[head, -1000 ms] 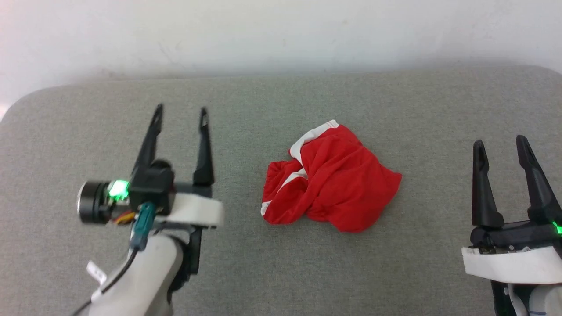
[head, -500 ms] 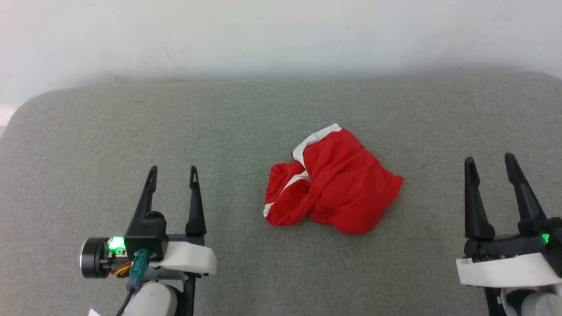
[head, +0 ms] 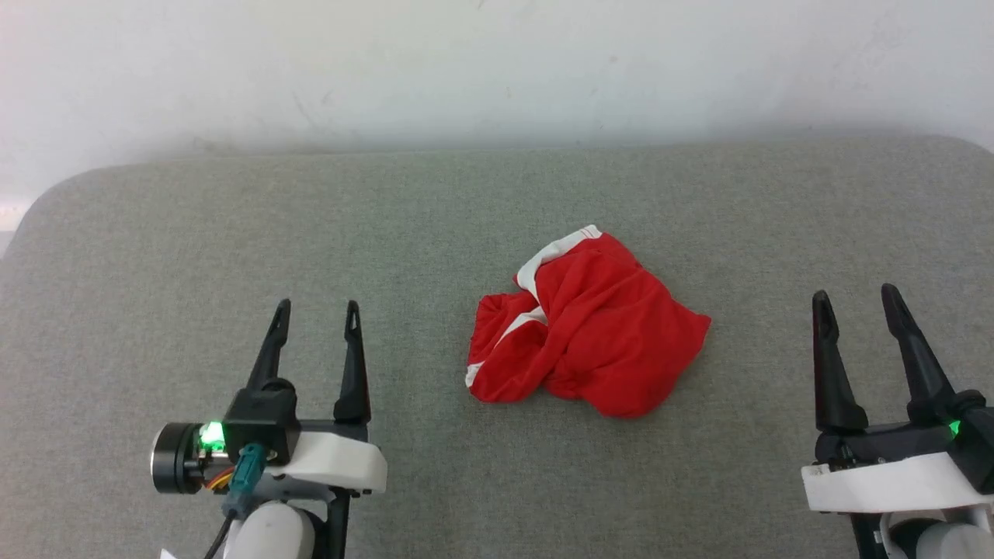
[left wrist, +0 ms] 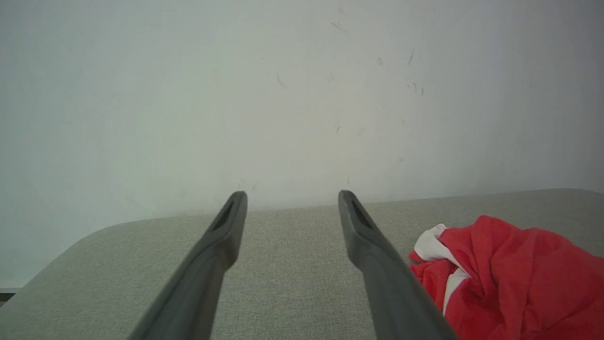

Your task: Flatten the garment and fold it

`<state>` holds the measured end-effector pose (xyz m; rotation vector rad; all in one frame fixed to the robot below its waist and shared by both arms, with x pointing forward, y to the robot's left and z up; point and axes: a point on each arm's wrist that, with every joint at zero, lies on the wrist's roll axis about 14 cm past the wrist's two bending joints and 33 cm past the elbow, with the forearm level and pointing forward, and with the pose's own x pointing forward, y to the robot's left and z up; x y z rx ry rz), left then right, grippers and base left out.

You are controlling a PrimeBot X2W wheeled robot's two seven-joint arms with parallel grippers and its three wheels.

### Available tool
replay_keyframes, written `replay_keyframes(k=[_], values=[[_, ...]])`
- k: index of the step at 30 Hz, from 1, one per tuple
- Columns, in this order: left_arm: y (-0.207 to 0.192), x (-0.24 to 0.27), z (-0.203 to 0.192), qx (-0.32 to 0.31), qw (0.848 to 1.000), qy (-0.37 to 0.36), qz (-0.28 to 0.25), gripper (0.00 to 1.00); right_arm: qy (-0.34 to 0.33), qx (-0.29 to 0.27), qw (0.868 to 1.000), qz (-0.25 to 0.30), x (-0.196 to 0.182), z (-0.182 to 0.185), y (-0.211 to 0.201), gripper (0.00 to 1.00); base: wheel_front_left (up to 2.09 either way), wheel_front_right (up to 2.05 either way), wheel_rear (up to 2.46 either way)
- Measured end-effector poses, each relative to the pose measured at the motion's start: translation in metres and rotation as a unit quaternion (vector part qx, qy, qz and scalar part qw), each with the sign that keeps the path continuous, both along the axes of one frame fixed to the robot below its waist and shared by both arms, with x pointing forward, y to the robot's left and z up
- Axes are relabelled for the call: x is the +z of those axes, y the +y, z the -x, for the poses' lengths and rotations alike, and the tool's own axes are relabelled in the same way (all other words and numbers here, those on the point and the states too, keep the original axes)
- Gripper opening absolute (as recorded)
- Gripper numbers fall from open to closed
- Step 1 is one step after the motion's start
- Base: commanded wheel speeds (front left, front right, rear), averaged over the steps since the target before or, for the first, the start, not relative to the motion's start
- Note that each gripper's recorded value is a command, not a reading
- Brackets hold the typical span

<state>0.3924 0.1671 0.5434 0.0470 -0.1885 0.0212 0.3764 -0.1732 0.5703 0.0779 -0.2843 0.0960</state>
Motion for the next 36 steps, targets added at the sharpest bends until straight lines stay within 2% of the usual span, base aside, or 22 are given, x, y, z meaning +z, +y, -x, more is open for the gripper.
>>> replay_keyframes(k=[5,10,13,14,15,20,23,27,31,36], values=[[0.005,-0.001,0.002,0.009,1.000,0.000,0.000,1.00,-0.022,-0.017,1.000,0.004,0.014,-0.003,-0.011,1.00,0.00,0.00,0.00],[0.011,0.003,0.001,0.016,1.000,-0.006,0.002,1.00,-0.092,-0.028,0.995,0.016,0.059,-0.021,-0.015,1.00,0.00,0.00,0.00],[0.011,0.002,-0.001,0.017,1.000,-0.006,0.003,1.00,-0.118,-0.019,0.993,0.021,0.076,-0.033,-0.009,1.00,0.00,0.00,0.00],[0.013,0.002,-0.003,0.021,1.000,-0.006,0.005,1.00,-0.119,0.009,0.992,0.047,0.079,-0.050,0.004,1.00,0.00,0.00,0.00],[0.013,0.002,-0.003,0.021,1.000,-0.006,0.005,1.00,-0.119,0.009,0.992,0.047,0.079,-0.050,0.004,1.00,0.00,0.00,0.00],[0.019,0.002,-0.008,0.032,0.999,-0.006,0.012,1.00,-0.068,0.081,0.988,0.115,0.053,-0.099,0.029,1.00,0.00,0.00,0.00],[0.023,-0.001,-0.010,0.041,0.999,-0.003,0.015,1.00,0.006,0.128,0.980,0.155,0.026,-0.129,0.045,1.00,0.00,0.00,0.00],[0.027,-0.005,-0.013,0.046,0.999,0.003,0.016,1.00,0.147,0.188,0.943,0.230,-0.022,-0.154,0.066,1.00,0.00,0.00,0.00],[0.030,-0.010,-0.018,0.052,0.998,0.010,0.015,1.00,0.281,0.223,0.890,0.283,-0.064,-0.164,0.072,1.00,0.00,0.00,0.00],[0.035,-0.018,-0.023,0.062,0.998,0.022,0.021,1.00,0.406,0.250,0.826,0.302,-0.099,-0.170,0.082,1.00,0.00,0.00,0.00]])
